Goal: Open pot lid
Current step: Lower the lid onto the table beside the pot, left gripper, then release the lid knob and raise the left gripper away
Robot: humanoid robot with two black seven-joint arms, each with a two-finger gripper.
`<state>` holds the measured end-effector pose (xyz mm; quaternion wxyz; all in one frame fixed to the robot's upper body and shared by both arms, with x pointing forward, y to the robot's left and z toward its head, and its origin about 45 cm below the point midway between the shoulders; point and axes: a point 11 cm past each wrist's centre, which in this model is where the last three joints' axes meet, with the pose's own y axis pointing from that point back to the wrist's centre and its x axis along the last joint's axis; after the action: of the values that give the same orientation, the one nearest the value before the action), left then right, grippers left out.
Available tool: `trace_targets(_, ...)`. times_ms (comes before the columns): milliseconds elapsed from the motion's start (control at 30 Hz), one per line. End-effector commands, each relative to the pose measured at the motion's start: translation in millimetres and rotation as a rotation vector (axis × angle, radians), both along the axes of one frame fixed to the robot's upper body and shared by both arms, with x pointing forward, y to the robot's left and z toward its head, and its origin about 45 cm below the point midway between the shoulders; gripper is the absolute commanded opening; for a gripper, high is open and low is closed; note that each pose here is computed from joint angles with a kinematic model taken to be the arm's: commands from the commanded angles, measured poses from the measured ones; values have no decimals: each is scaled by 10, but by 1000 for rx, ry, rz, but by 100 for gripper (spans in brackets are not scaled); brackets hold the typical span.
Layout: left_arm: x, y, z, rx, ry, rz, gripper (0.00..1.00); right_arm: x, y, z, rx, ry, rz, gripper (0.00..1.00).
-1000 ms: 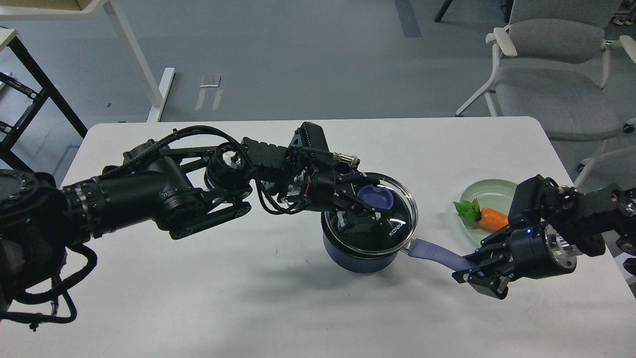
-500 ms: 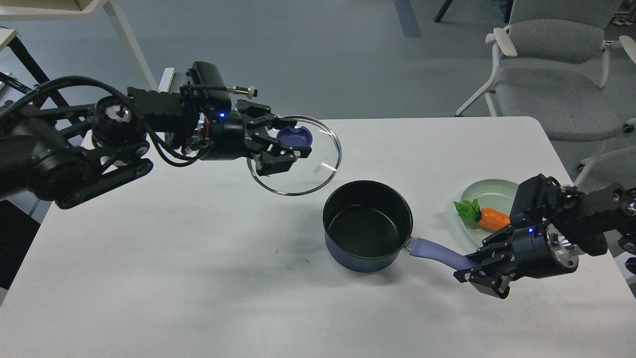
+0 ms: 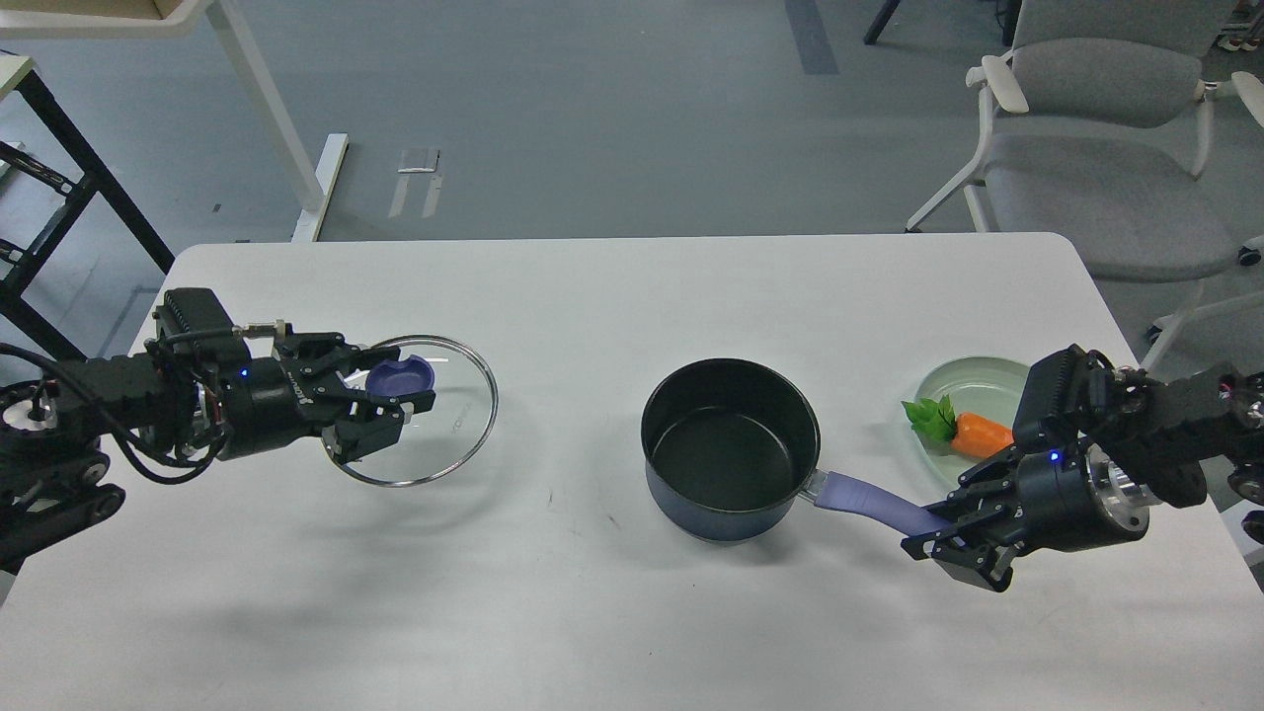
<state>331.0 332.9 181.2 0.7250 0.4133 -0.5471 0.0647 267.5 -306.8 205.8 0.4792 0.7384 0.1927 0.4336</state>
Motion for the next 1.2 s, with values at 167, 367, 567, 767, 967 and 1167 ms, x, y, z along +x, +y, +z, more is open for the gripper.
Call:
trace_targets(167,-104,188,-206,30,28,40,52,0,0,0,0,0,0,26)
trace_targets(367,-173,248,-299,37,51,56,54,0,0,0,0,0,0,26)
trace_targets(567,-204,257,-330,38,61,58,60,3,8,2,2,-1,1,26)
trace_targets(767,-213,252,-342,39,64,56,72,0,6,-1,1,0,1,26)
trace_targets(967,-211,252,-340,36,64,59,88,0,6,-1,1,0,1,26)
trace_targets(1167,-184,246,-257,15,62,74,98,0,6,-1,1,0,1,26)
